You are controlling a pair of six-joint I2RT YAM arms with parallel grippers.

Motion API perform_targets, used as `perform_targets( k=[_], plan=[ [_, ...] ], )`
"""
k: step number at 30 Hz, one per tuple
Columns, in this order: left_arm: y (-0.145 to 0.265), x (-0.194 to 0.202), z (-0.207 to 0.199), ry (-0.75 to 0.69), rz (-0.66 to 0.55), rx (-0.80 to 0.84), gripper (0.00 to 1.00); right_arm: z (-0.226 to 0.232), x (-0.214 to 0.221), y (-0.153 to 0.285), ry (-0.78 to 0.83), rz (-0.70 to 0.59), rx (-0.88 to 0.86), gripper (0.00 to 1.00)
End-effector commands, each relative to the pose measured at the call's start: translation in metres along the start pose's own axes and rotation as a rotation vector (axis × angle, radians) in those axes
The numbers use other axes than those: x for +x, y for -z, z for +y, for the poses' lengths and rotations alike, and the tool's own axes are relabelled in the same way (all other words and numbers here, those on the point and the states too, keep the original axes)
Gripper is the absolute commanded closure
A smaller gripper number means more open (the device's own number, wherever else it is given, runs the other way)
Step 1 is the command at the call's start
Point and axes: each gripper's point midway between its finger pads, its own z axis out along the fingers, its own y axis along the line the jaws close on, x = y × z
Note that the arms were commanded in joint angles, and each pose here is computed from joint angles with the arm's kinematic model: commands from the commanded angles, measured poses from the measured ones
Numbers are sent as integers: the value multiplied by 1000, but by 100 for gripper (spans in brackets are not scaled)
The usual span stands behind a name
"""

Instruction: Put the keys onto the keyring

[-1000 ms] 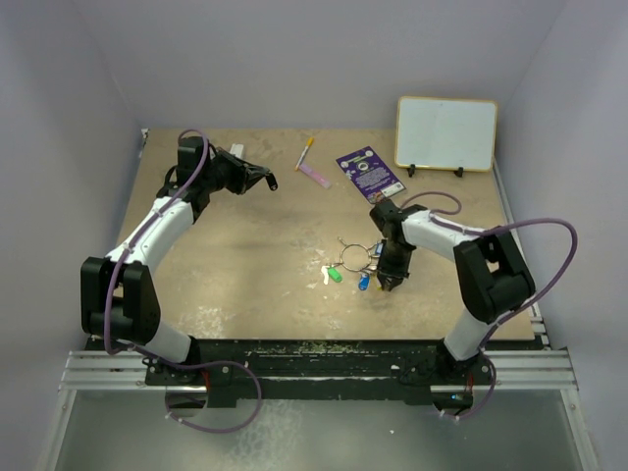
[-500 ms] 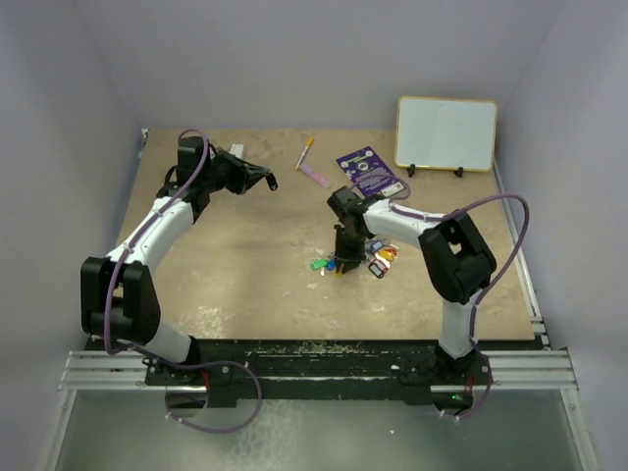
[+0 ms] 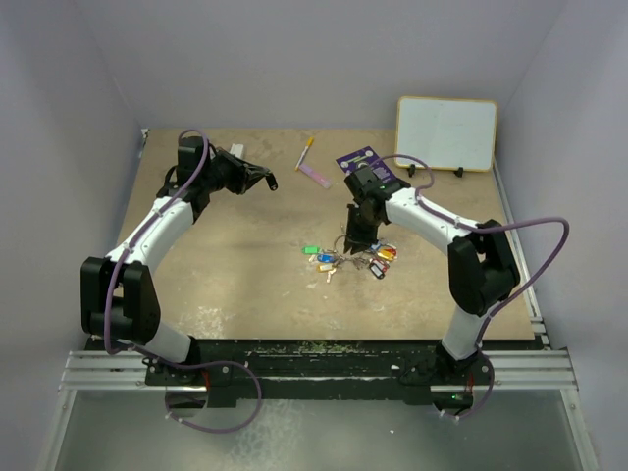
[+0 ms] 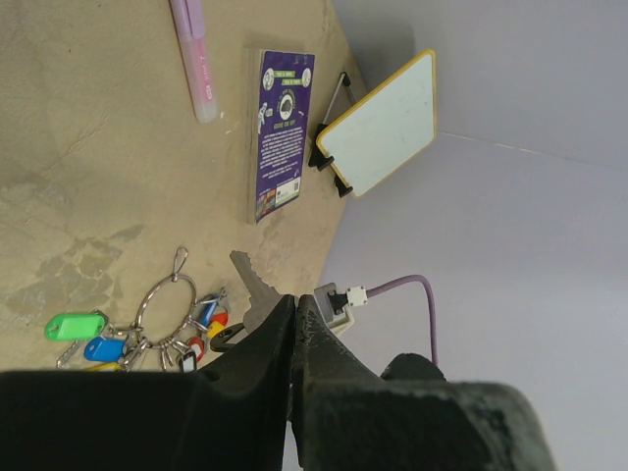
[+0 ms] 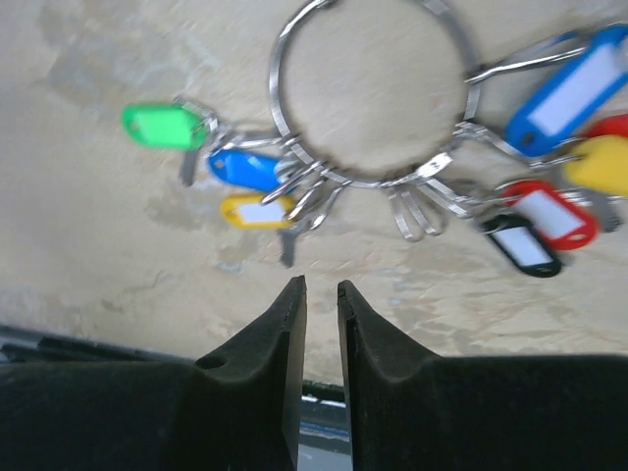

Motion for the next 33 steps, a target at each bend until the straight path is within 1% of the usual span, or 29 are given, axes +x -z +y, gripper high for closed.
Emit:
perform_targets(
  k=[1,4,6,8,9,21,33],
  plan=[
    [3,-3,-13,-41,-14,47,96,-31,8,0,21,25,119,79],
    [2,-3,-12,-40,-13,43,96,-41,12,-6,45,40,159,83],
    [1,-4,-13,-40,-13,44,96,-46,12,-7,61,42,182,83],
    [1,-4,-13,-40,-14,46,96,-48,0,-7,81,-7,205,83],
    [0,-4,-13,-40,-14,46,96,-48,-2,-7,85,-12,208,83],
    [1,-3,-13,-38,-14,47,96,-53,-3,-24,125,35,248,83],
    [2,-3,-14,-37,-13,49,96,-48,-14,-25,133,11,245,83]
  ],
)
